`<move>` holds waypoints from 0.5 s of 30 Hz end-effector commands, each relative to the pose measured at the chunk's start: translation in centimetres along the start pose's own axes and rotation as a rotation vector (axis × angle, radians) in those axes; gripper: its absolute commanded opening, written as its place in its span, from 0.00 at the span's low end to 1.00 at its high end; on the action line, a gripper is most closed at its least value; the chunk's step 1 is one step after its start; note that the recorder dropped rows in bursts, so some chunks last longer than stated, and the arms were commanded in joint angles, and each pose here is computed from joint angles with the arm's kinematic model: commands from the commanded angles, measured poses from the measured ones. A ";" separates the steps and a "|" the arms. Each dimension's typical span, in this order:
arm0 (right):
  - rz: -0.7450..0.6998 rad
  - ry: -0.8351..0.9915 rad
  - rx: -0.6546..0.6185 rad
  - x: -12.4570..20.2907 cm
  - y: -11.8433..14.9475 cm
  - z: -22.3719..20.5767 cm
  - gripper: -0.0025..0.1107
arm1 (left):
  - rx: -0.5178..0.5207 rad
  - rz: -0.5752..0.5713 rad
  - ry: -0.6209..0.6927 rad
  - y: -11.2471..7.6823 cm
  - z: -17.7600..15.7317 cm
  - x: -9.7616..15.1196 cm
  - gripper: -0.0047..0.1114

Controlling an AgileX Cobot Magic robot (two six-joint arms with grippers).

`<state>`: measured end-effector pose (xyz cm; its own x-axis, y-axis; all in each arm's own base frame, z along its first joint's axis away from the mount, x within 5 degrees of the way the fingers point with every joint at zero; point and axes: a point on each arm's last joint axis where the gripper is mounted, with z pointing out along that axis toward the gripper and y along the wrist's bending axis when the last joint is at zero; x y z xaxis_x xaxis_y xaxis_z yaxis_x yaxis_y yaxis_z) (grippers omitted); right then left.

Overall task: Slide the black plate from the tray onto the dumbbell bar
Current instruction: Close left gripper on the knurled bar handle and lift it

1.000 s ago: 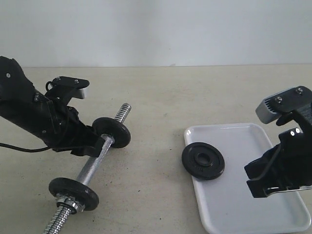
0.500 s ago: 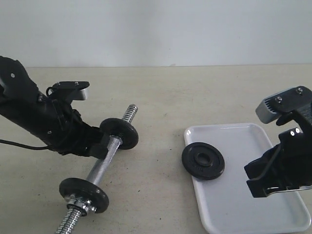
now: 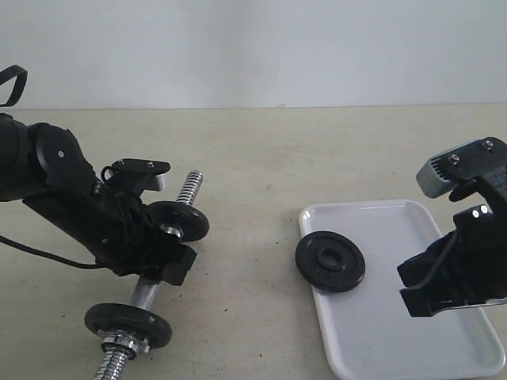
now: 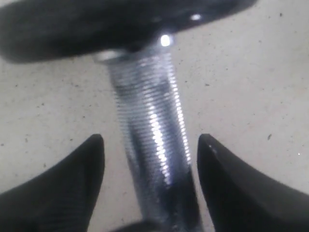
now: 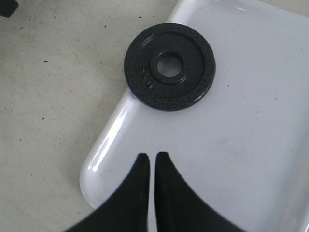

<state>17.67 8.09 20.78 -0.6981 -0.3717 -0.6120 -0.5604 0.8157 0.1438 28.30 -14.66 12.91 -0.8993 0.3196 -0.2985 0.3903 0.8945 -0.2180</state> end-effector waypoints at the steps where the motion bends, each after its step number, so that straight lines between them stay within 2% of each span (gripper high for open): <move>1: -0.015 -0.005 0.003 -0.1 0.0 0.0 0.02 | -0.014 0.034 -0.022 -0.2 0.1 -0.1 0.50; 5: -0.015 -0.005 0.003 -0.1 0.0 0.0 0.02 | -0.015 0.034 -0.026 -0.2 0.1 -0.1 0.43; 13: -0.015 -0.003 0.001 -0.1 0.0 0.0 0.02 | -0.014 0.064 -0.020 -0.2 0.1 -0.1 0.08; 15: -0.015 -0.005 0.003 -0.1 0.0 0.0 0.02 | -0.014 0.063 -0.020 -0.2 0.1 -0.1 0.08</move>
<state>17.67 8.09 20.78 -0.6981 -0.3717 -0.6120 -0.5604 0.8157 0.1438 28.26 -14.88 12.68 -0.8854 0.3443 -0.3123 0.4166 0.8857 -0.2046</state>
